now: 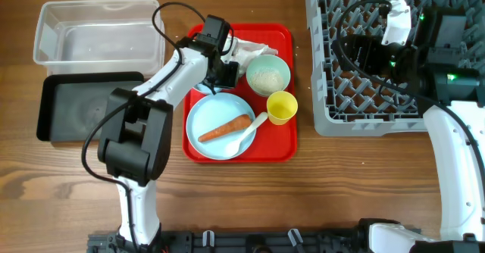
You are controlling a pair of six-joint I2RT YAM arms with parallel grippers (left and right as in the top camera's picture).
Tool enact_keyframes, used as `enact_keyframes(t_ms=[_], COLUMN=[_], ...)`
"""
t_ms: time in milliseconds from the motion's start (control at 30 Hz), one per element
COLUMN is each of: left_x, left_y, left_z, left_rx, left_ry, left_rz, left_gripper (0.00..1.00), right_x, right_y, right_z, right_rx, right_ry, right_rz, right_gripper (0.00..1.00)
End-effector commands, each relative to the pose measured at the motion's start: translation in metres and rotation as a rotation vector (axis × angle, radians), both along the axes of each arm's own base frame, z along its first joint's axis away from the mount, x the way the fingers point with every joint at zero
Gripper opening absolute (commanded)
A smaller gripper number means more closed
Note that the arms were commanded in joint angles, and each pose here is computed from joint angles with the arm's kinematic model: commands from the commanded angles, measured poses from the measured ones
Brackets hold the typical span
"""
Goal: Sort waste into correct bins and load items into the dishwasher rack
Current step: 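Reach the left gripper to the small blue bowl and grasp it, then carry the blue bowl left and tip the scrap into the black tray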
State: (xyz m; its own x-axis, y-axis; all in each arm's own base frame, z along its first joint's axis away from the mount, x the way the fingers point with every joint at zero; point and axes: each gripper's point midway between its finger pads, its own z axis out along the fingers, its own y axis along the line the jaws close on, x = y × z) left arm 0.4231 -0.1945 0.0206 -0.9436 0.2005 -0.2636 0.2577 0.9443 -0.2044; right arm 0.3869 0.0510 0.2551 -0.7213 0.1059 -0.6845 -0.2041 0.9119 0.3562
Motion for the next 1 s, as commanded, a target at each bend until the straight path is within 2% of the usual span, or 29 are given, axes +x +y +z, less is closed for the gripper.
enact_keyframes(t_ms=[0,200,367,567,767,967], left_x=[0.003,0.001,-0.004,-0.025,-0.048,-0.057], left_y=[-0.003,-0.003,-0.007,-0.009,0.032,0.097], left_z=[-0.001,0.013,0.065,0.134,0.166,0.167], left_rx=[0.008,-0.005,-0.049,-0.135,-0.147,-0.177], left_ry=[-0.005,0.003,-0.014,-0.049,-0.001,0.103], left_rz=[-0.001,0.026,0.015,0.014,0.135,0.29], left_gripper=[0.04,0.04,0.04,0.04,0.04,0.04], right_x=[0.004,0.004,0.004,0.004,0.004,0.003], right_y=[0.002,0.002,0.002,0.002,0.002,0.002], right_z=[0.005,0.005,0.005,0.005,0.005,0.004], right_rx=[0.012,0.013,0.014,0.013,0.012,0.012], right_ry=[-0.004,-0.004,-0.004,-0.004,-0.005,-0.002], right_rz=[0.002,0.001,0.001,0.002,0.002,0.002], right_gripper=[0.98,0.97,0.96,0.96,0.97,0.97])
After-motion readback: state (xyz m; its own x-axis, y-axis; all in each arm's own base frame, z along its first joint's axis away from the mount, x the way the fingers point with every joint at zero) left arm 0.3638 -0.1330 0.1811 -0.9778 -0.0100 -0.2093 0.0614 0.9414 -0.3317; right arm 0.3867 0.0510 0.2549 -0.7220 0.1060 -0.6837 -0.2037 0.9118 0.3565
